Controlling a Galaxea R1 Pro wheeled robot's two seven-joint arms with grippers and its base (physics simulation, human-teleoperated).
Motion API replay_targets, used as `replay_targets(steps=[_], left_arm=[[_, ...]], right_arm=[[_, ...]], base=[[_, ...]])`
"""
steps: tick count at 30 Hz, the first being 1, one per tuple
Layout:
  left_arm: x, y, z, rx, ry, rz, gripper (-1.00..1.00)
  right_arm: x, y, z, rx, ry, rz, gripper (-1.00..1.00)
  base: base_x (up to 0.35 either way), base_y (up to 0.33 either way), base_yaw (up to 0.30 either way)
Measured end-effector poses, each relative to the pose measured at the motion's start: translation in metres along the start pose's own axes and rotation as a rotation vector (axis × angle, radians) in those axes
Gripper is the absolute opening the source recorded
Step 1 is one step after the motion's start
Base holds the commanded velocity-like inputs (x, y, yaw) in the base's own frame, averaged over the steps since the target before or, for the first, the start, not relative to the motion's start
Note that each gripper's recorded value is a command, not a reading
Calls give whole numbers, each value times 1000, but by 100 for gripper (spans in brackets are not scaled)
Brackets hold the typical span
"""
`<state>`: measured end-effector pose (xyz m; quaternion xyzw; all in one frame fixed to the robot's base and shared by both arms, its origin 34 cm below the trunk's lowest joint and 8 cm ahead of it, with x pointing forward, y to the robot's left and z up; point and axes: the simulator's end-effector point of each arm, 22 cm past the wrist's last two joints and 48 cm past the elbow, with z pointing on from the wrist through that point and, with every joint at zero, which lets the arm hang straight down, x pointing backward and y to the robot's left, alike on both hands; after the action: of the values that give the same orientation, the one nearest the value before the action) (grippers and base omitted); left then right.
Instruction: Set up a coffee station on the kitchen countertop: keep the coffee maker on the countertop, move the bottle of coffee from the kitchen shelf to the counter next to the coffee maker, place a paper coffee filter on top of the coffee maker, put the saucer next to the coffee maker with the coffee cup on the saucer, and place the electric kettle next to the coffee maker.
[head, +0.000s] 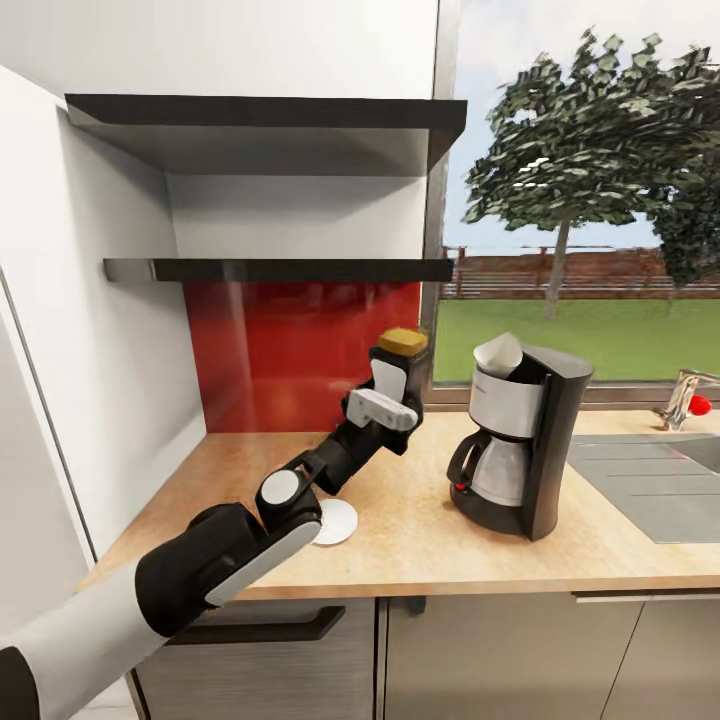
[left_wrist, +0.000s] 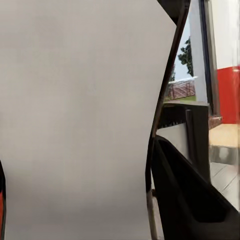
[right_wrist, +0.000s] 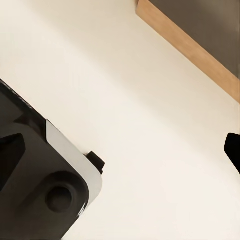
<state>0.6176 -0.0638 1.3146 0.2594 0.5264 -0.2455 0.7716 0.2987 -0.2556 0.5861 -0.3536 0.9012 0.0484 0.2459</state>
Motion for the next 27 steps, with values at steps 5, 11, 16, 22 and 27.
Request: replay_targets(steps=[5,11,16,22,27], left_arm=[[23,12,-17,-11,9,9,-100],[50,16,-33,-31,42,-18,-100],[62,21,-37,-51,50,-26,-100],[63,23,-38,-55,45,-29,-100],[63,23,-38,-56,45,-30,-100]], right_arm=[[3,-6,-2,8,2,0,100],[4,-9,-2,12,4,0,100],[1,-10,-3,17,-11,1,100],[-1,-43,-13,89,-77,74,100],[19,-123,-38,328,-123,392,100]], base=[[0,0,0],[0,0,0],[0,0,0],[0,0,0],[0,0,0]])
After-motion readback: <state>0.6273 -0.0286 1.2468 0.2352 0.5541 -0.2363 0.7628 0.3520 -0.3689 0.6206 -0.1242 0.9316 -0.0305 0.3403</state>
